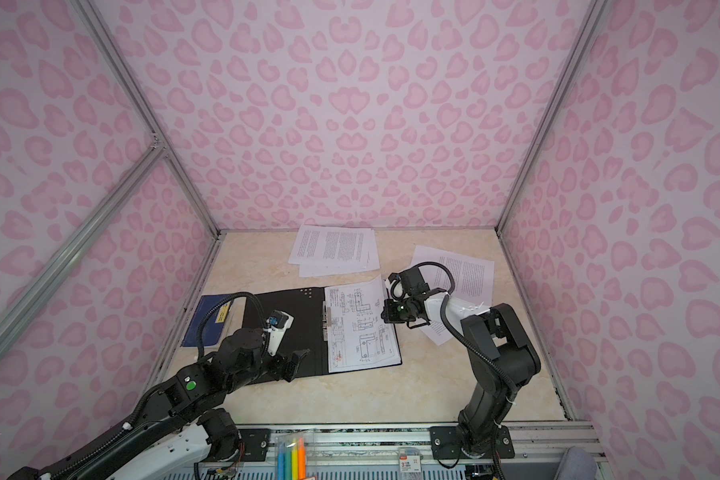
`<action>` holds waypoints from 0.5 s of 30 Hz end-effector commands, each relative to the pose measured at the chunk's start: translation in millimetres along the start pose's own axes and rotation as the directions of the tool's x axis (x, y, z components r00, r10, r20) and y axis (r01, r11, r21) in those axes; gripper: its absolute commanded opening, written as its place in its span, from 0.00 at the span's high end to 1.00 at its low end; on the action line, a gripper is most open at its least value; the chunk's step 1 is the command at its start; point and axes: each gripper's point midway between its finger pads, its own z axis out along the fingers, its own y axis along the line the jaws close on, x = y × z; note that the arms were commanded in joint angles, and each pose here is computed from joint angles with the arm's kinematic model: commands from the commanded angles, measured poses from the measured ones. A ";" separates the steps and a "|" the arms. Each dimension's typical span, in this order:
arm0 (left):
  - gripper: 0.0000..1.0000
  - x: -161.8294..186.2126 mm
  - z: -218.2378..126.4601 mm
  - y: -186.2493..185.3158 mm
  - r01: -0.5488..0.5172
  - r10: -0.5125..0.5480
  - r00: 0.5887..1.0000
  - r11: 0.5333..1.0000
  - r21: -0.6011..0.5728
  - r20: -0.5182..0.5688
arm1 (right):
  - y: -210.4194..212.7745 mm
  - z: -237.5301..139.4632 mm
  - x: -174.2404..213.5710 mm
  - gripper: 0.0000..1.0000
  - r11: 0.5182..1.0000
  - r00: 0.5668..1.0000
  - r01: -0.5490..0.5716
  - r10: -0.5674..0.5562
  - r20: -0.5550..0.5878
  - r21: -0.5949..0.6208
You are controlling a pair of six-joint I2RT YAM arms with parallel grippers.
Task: Put the files into the folder
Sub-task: 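Lower the drawing sheet onto the folder, holding its edge with the right gripper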
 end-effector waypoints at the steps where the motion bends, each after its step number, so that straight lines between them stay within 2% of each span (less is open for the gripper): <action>1: 0.02 -2.8 0.1 -2.7 -0.009 0.009 1.000 1.000 0.015 0.011 | 1.1 3.6 -0.4 1.00 1.000 1.000 0.017 -0.017 -0.001 -0.003; 15: 0.02 -2.4 0.8 -2.6 -0.005 0.005 1.000 1.000 0.019 0.010 | 1.8 7.3 -0.3 1.00 1.000 1.000 0.022 -0.022 -0.009 -0.005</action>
